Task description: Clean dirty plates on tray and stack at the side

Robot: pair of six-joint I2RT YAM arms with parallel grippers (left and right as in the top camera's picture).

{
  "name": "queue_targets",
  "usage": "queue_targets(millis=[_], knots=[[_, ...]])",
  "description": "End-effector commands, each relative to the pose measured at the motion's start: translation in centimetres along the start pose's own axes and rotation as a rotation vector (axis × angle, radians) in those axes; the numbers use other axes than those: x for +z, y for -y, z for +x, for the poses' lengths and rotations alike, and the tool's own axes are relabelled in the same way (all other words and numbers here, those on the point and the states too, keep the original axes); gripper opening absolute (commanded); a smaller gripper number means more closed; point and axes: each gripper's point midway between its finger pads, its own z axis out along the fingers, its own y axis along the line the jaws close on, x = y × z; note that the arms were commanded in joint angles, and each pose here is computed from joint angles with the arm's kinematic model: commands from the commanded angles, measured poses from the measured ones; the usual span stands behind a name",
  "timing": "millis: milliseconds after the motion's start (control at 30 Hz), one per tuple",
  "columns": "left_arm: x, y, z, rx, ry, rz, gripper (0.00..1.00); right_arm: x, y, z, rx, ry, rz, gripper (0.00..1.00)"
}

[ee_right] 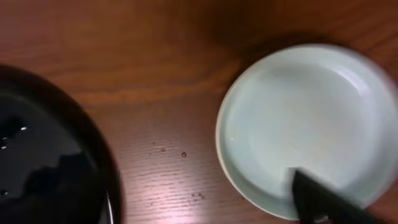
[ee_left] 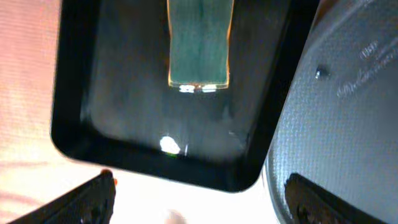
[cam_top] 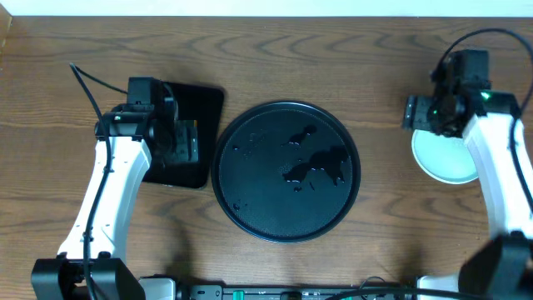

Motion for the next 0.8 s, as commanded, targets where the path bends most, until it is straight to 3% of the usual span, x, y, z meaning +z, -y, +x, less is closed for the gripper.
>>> queue_targets(millis=[0, 200, 367, 767], knots=[[-0.5, 0.4, 0.4, 0.014, -0.003, 0.022, 0.88, -2.2, 0.7, -0.4, 0.010, 0.055, 0.042, 0.99], [-0.4, 1.2, 0.9, 0.073, 0.015, 0.075, 0.91, -3.6, 0.9, 0.4, 0.011, 0.052, 0.051, 0.99], [0.3, 1.5, -1.2, 0.086, 0.094, 0.087, 0.93, -3.5, 1.0, 0.9, 0.020, 0.031, 0.050, 0.99], [8.1, 2.4, -5.0, 0.094, 0.142, 0.126, 0.97, -3.4, 0.9, 1.2, 0.021, 0.020, 0.050, 0.99]])
